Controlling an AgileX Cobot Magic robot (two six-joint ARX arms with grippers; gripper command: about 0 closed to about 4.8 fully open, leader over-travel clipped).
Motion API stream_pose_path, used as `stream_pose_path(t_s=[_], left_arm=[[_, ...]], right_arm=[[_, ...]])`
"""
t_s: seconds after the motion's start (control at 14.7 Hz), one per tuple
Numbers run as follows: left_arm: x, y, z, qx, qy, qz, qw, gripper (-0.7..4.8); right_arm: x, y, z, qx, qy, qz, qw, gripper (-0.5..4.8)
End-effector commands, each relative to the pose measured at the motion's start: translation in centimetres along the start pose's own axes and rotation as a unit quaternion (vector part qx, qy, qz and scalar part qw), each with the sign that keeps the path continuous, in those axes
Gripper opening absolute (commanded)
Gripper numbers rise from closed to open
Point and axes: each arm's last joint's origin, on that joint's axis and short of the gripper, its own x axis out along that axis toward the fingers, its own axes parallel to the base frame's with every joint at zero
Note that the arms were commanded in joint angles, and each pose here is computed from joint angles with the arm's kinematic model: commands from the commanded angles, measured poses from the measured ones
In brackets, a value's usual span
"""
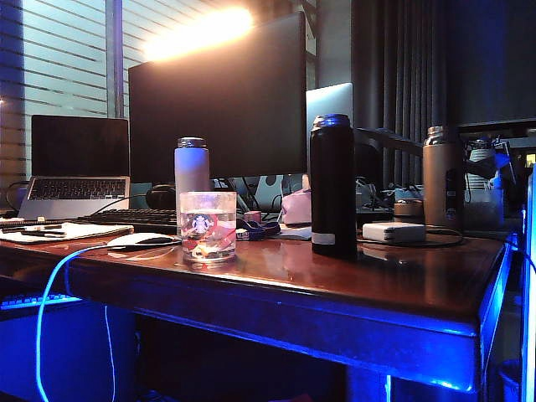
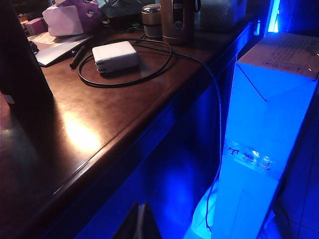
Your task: Pick up the black thermos, pour a little water from inside into the glass cup, then place the black thermos back on the table.
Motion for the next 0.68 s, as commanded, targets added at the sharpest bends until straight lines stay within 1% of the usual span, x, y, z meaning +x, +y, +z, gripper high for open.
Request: stream_pose_path(t_s=[0.07,0.34,0.41,0.48,0.54,0.61,0.68], left_arm=[[0.0,0.0,-0.3,-0.002,0.01,0.001,1.0,-0.03],[0.0,0.0,-0.3,-0.002,0.01,0.001,1.0,-0.03],[0.0,0.0,-0.3,-0.008,0.008,0.002,1.0,-0.03],[0.0,0.0,0.1,-0.039,-0.011,0.001,0.999,-0.03],[0.0,0.0,0.8,-0.081,-0.042,-0.002,0.996,-0.02],[-0.2,0.0,1.7,-0.12,-0.075,-0.006,0.99,0.03],[-0.8,0.1,3.3,-0.14,-0.109,-0.011,0.984,0.5]], right_arm=[[0.0,0.0,0.0,0.001,-0.004,0.001,1.0,-0.01],[0.0,0.0,0.0,0.001,-0.004,0.002,1.0,-0.01],[0.0,0.0,0.0,0.001,-0.005,-0.001,1.0,-0.01],[0.0,0.0,0.2,0.001,-0.012,-0.001,1.0,-0.01],[0.0,0.0,0.4,0.023,-0.023,0.001,0.999,-0.01],[0.0,0.1,0.8,0.059,-0.046,0.017,0.997,-0.01],[-0.2,0.4,1.7,0.092,-0.08,0.056,0.991,-0.01]])
